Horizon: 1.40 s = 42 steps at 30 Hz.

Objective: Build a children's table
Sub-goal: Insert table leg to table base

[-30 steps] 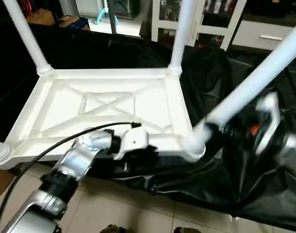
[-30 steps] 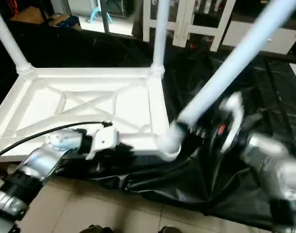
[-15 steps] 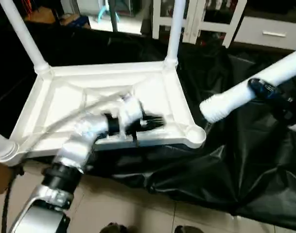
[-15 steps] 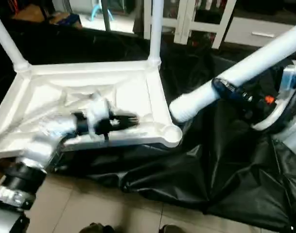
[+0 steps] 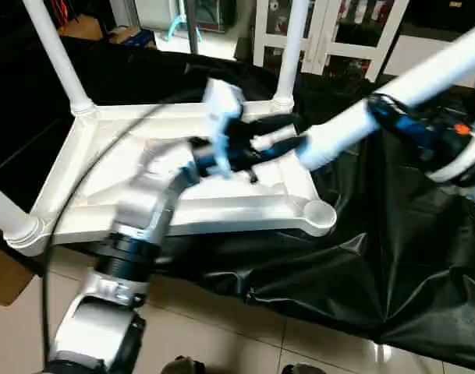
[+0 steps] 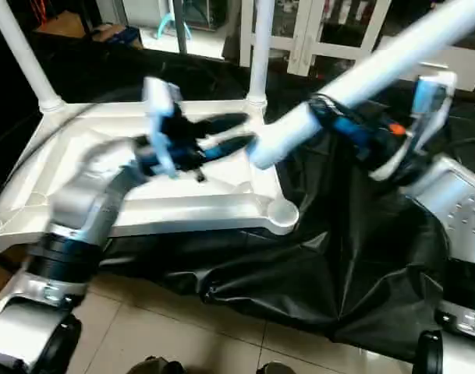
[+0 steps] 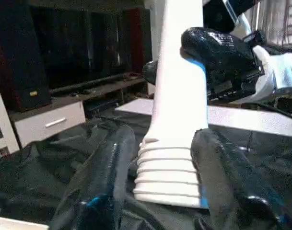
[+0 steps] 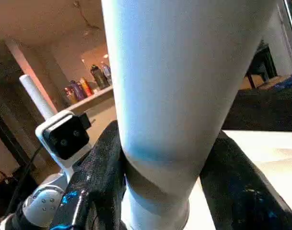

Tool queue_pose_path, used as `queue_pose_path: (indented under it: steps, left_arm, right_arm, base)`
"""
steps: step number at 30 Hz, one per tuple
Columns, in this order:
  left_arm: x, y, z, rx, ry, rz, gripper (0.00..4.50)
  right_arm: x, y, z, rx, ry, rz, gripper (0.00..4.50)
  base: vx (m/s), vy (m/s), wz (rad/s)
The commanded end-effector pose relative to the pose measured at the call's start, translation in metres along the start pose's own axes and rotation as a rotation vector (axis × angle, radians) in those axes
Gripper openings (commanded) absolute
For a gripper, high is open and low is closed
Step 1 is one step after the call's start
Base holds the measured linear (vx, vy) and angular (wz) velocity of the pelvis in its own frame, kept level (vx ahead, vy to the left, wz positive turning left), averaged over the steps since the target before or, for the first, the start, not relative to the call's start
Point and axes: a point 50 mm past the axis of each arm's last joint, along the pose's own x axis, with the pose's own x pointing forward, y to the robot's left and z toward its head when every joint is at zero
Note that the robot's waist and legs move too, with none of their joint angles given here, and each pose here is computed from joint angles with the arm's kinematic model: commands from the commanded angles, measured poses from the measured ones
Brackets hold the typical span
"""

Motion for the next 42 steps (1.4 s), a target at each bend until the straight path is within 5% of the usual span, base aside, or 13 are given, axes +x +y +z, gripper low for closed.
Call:
queue_pose_path:
  steps: [1,16,23,24,25,27,35,42]
  left_arm:
    - [0.008,-0.003,-0.001,0.015,0.038,-0.035,2.65]
    - [0.022,-0.009,-0.02,-0.276,0.157,-0.058,3.93]
    - [0.024,-0.004,-0.024,-0.206,0.255,-0.015,4.38]
    - [0.024,-0.003,-0.023,-0.207,0.253,-0.011,4.38]
    - [0.024,-0.003,-0.023,-0.208,0.25,-0.01,3.87]
    - [0.023,-0.002,-0.021,-0.217,0.242,-0.008,4.02]
    - [0.023,0.002,-0.015,-0.227,0.186,0.018,3.21]
    - [0.024,0.007,-0.013,-0.23,0.148,0.077,3.12]
  right_arm:
    - [0.011,0.013,-0.002,-0.039,0.05,0.064,1.78]
    - [0.017,0.023,-0.008,-0.051,0.121,0.117,1.78]
    - [0.017,0.026,-0.012,-0.071,0.148,0.12,1.78]
    - [0.017,0.025,-0.011,-0.074,0.15,0.117,1.78]
    - [0.017,0.025,-0.011,-0.076,0.151,0.115,1.78]
    - [0.016,0.025,-0.012,-0.076,0.151,0.114,1.78]
    - [0.016,0.021,-0.012,-0.095,0.143,0.078,1.78]
    - [0.019,0.015,-0.007,-0.106,0.075,0.016,1.78]
  base:
    - [0.0,0.0,0.0]
    - [0.0,0.0,0.0]
    - [0.0,0.0,0.0]
    - [0.0,0.0,0.0]
    - [0.0,0.0,0.0]
    - [0.0,0.0,0.0]
    - [0.0,0.0,0.0]
    - [0.0,0.0,0.0]
